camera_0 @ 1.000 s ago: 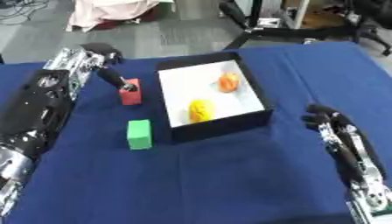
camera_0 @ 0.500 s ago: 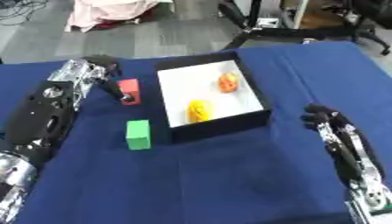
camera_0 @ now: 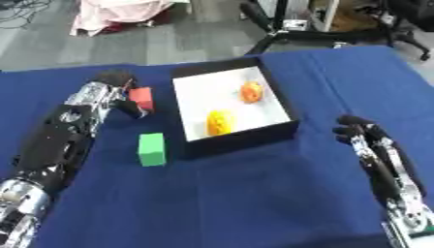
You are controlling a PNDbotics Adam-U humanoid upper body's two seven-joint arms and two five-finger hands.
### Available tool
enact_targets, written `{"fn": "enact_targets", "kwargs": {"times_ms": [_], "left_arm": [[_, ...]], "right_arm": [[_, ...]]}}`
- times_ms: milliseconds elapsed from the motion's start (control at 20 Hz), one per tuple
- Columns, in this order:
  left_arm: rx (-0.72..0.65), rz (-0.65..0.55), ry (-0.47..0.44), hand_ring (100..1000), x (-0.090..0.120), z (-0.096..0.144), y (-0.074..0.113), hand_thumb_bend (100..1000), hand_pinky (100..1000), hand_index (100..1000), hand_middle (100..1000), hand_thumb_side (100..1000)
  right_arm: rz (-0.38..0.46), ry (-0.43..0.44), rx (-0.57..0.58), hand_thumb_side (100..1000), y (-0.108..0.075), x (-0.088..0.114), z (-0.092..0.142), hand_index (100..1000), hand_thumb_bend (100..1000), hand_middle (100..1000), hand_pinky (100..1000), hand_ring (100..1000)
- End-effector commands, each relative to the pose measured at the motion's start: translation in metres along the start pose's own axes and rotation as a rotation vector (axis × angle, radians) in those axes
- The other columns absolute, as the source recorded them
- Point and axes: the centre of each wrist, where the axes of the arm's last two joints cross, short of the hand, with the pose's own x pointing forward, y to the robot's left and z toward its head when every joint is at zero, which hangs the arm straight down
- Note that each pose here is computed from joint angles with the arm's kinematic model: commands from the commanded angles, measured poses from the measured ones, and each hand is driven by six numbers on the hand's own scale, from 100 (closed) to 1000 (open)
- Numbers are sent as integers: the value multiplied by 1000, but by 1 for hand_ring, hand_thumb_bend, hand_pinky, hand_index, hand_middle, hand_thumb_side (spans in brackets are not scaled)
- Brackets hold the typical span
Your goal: Pick up objects on the table and place them in the box.
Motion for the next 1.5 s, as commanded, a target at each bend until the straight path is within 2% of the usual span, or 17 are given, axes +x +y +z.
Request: {"fn": "enact_targets", "kwargs": {"times_ms": [50,250,400,550,650,750,850,1000,1100,1350,1400,1500], "left_arm": [[67,3,5,348,-9,1,16,418,310,600,457,379],[161,6,-24,343,-14,6,54,400,308,590,449,371],[276,18,-74,347,-8,13,92,387,314,591,452,369],[361,11,-187,351,15,23,123,390,320,597,459,368],[385,-6,-289,377,40,31,134,393,339,612,471,381],[374,-27,-393,391,66,37,134,409,358,635,490,392],[327,-63,-482,403,89,39,125,418,374,660,514,405],[236,-95,-532,438,106,37,107,442,418,715,576,433],[189,-104,-530,552,110,34,96,548,560,816,713,547],[169,-119,-522,552,109,32,89,548,560,816,713,547],[179,-115,-517,700,107,32,92,654,685,923,849,797],[235,-72,-478,732,90,35,105,650,713,920,868,805]], "right_arm": [[11,-23,-7,665,-4,6,-4,805,100,768,806,776],[13,-19,-8,665,-5,5,-3,804,100,768,806,777],[15,-16,-6,666,-5,4,-2,804,100,767,806,776],[14,-14,-2,666,-4,4,-2,804,100,767,806,776],[14,-15,1,666,-4,4,-2,804,100,767,806,776],[12,-17,5,665,-3,5,-3,804,100,767,806,776],[10,-21,7,663,-2,5,-3,804,100,767,806,776],[8,-24,6,663,-2,6,-4,804,100,767,806,776],[8,-25,7,662,-2,6,-5,804,100,767,806,776],[8,-26,9,662,-1,6,-5,804,100,767,806,776],[9,-23,6,664,-2,6,-4,805,100,767,806,776],[14,-19,-3,665,-4,5,-3,805,100,767,806,776]]}}
